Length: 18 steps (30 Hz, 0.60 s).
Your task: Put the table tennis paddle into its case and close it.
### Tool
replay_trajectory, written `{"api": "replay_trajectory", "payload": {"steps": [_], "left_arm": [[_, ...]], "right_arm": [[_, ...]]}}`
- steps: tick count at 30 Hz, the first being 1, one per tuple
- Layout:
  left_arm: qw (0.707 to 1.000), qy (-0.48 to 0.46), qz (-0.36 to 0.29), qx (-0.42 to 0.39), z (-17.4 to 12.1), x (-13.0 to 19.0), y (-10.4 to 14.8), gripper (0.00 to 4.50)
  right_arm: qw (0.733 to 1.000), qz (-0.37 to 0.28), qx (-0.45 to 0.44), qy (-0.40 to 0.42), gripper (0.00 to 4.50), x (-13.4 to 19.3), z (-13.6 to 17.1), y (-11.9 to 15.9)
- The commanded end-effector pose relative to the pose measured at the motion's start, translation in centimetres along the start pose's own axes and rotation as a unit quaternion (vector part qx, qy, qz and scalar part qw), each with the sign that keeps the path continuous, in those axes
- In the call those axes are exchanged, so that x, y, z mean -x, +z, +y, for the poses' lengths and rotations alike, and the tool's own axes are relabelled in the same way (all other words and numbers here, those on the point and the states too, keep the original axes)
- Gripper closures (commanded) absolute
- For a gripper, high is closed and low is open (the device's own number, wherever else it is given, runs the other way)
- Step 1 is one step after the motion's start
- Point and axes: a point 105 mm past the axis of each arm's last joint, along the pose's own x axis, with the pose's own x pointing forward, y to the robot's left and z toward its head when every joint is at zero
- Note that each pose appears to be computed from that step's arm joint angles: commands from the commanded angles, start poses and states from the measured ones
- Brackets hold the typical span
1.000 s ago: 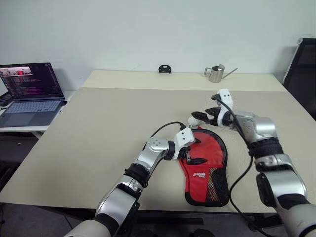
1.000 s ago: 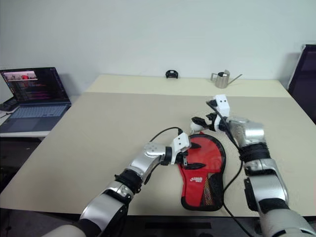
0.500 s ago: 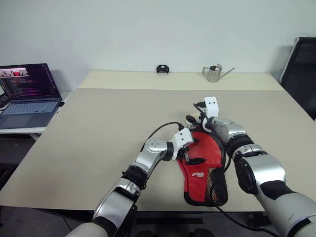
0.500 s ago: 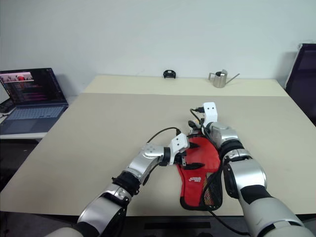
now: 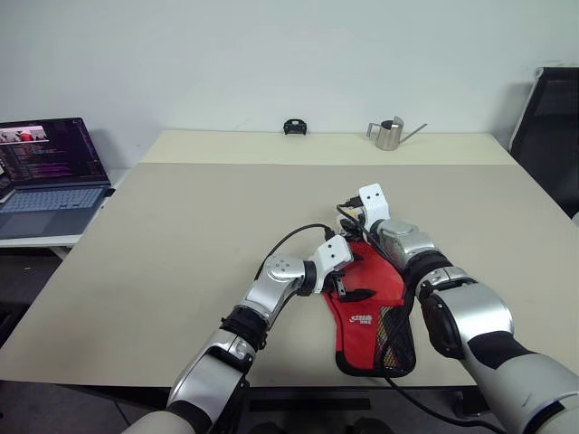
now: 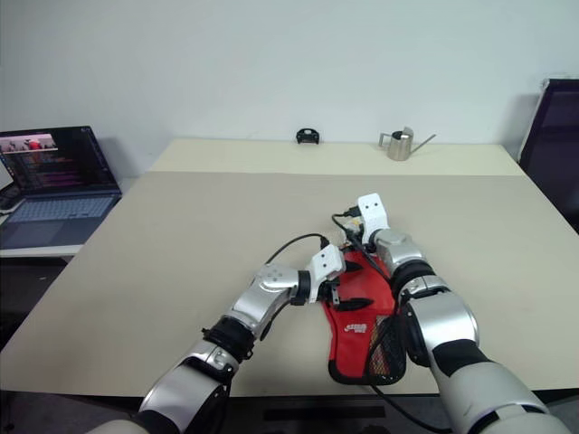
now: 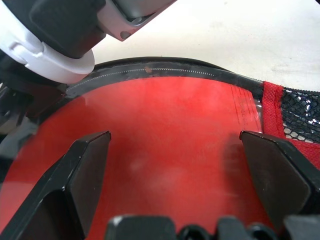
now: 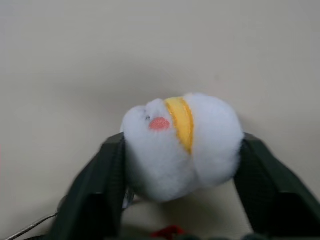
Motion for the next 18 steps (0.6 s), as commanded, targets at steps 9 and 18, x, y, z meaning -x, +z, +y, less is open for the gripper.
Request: {"api": "replay_trajectory", "payload": {"steps": [9,18], "left_arm": [[0.998,-0.037,0.054,0.007,-1.8,-0.9,-2.7,0.0],[0.996,-0.05,0.076,-0.007,-1.6,-1.5,-3.1,0.0]], "right_arm": [[0.998,-0.039,0.054,-0.014,4.22,0.2,-0.5,2.3],[0.996,-0.062,0.054,-0.018,4.24,1.3,-2.8,4.1]]}}
